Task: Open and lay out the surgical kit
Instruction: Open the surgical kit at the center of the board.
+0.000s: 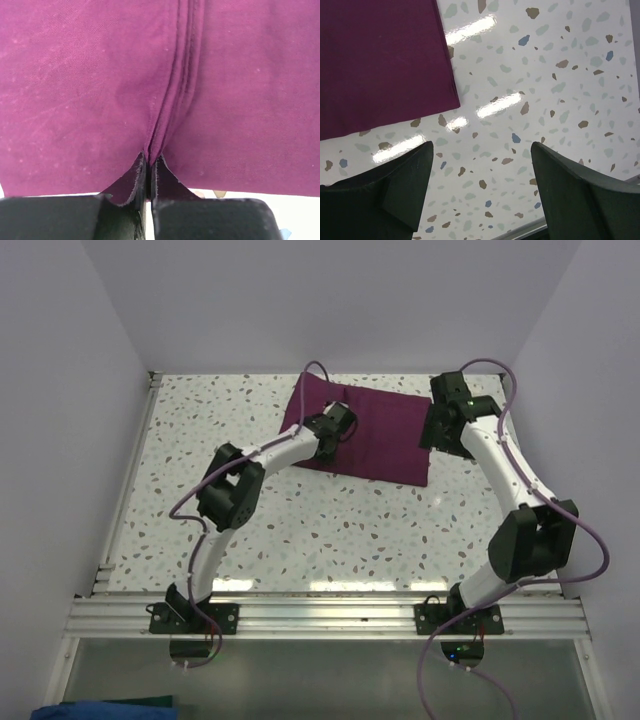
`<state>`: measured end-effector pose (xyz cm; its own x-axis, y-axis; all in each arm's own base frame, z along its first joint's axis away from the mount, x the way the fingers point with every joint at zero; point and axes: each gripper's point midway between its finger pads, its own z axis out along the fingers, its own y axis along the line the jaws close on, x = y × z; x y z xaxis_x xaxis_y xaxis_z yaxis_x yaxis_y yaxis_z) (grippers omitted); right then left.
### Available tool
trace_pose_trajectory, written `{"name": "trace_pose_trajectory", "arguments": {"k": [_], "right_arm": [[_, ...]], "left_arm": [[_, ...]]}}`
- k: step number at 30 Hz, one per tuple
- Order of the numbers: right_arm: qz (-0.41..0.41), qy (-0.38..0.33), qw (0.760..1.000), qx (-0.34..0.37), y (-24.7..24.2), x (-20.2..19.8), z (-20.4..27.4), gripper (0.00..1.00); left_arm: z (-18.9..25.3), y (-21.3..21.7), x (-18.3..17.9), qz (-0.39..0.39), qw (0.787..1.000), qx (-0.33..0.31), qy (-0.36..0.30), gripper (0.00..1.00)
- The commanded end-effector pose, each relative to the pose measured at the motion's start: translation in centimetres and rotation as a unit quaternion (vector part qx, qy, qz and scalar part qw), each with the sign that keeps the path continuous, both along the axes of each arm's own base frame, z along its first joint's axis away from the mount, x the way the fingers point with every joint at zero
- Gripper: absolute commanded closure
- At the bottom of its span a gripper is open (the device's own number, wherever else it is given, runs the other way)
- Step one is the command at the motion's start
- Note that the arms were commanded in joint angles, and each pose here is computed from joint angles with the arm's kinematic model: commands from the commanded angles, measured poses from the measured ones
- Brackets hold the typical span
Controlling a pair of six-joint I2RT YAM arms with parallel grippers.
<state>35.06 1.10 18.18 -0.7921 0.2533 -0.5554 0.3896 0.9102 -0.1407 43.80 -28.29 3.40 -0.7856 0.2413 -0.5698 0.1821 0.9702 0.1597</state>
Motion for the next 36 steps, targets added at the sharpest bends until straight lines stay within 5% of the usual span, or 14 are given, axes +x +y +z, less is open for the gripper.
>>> {"name": "trace_pose_trajectory", "arguments": {"k": [1, 7, 10, 14, 17, 18, 19, 26, 36], "right_arm": [[0.002, -0.001, 1.0, 0.005, 0.3, 0.4, 0.5, 0.18], [0.012, -0.008, 1.0, 0.001, 0.5, 2.2, 1.0, 0.17], [0.024, -0.013, 1.0, 0.013, 1.3, 4.2, 1.3, 0.17], [0.039, -0.015, 0.998, 0.04, 3.0, 7.2, 1.2, 0.17], [0.048, -0.017, 0.997, 0.063, 4.3, 9.7, 0.7, 0.17], [0.05, -0.029, 0.996, 0.069, 4.7, 10.8, 1.2, 0.17], [0.051, -0.016, 0.996, 0.075, 5.1, 11.6, -0.1, 0.17], [0.045, -0.004, 0.996, 0.073, 5.3, 16.3, -4.1, 0.17], [-0.011, -0.023, 0.995, 0.092, 0.3, 21.4, -8.6, 0.23]], "left_arm": [[3.8, 0.6, 2.1, 0.01, 0.998, -0.054, -0.025, 1.0], [14.1, 5.1, 6.3, 0.071, 0.974, -0.183, -0.11, 1.0], [16.4, 12.3, 7.8, 0.157, 0.958, -0.201, -0.13, 1.0], [14.0, 22.2, 7.2, 0.254, 0.939, -0.202, -0.113, 0.92], [11.5, 25.6, 5.7, 0.289, 0.927, -0.224, -0.077, 0.36], [10.0, 26.0, 5.0, 0.295, 0.927, -0.225, -0.052, 0.08], [8.9, 26.0, 4.4, 0.297, 0.927, -0.227, -0.031, 0.01], [4.5, 26.0, 0.1, 0.285, 0.936, -0.206, 0.031, 0.01], [6.4, 25.1, -3.8, 0.254, 0.94, -0.228, 0.015, 0.05]]}}
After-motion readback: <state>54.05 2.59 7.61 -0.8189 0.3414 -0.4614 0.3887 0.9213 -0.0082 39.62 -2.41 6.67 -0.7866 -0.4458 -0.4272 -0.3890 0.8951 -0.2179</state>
